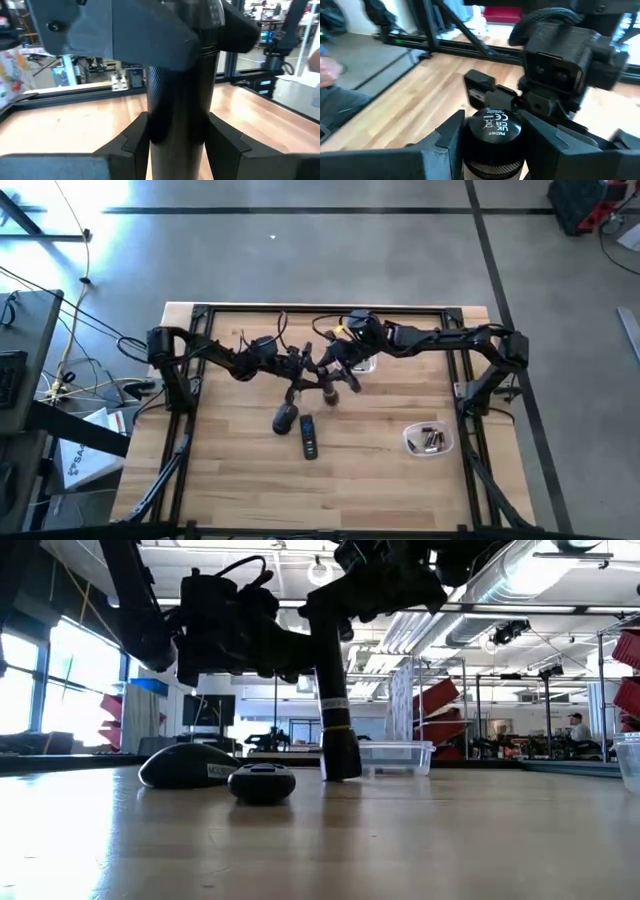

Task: Insert battery
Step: Close the flashlight battery compartment

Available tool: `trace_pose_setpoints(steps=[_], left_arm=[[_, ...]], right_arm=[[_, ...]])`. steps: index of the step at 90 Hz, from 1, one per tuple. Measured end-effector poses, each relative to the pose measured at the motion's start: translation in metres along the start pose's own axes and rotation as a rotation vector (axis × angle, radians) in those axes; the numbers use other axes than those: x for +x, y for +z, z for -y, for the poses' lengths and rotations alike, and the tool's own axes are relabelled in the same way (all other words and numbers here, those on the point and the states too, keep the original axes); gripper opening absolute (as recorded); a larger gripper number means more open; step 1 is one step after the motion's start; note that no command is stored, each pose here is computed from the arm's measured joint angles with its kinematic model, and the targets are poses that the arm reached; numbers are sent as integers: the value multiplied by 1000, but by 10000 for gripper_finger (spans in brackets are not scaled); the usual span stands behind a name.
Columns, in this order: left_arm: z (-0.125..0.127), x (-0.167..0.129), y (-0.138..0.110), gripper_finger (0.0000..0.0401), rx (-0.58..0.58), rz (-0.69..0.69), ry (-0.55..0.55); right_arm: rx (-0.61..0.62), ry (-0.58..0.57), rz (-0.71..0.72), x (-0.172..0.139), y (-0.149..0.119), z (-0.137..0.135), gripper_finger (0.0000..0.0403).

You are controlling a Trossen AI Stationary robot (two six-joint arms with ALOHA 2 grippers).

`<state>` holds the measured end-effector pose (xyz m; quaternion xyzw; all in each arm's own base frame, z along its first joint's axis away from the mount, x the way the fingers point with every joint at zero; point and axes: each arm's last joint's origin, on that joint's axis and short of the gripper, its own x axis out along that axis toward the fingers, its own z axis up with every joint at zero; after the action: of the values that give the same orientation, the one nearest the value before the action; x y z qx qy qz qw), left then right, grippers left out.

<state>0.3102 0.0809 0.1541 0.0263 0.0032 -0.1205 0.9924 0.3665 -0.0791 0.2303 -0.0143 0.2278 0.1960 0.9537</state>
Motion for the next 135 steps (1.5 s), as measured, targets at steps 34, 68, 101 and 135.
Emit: trace_pose_setpoints(steps=[34, 68, 101, 135], left_arm=[[-7, -7, 13, 121, 15, -73, 135], [-7, -13, 23, 117, 33, -137, 284], [-6, 6, 36, 117, -16, -248, 457], [-5, 8, 37, 117, -93, -241, 514]], right_arm=[[64, -226, -38, -12, 8, 0, 134], [155, -459, -63, -7, 12, -8, 134], [309, -748, -71, -8, 10, -9, 134], [337, -767, -54, -8, 10, -8, 141]])
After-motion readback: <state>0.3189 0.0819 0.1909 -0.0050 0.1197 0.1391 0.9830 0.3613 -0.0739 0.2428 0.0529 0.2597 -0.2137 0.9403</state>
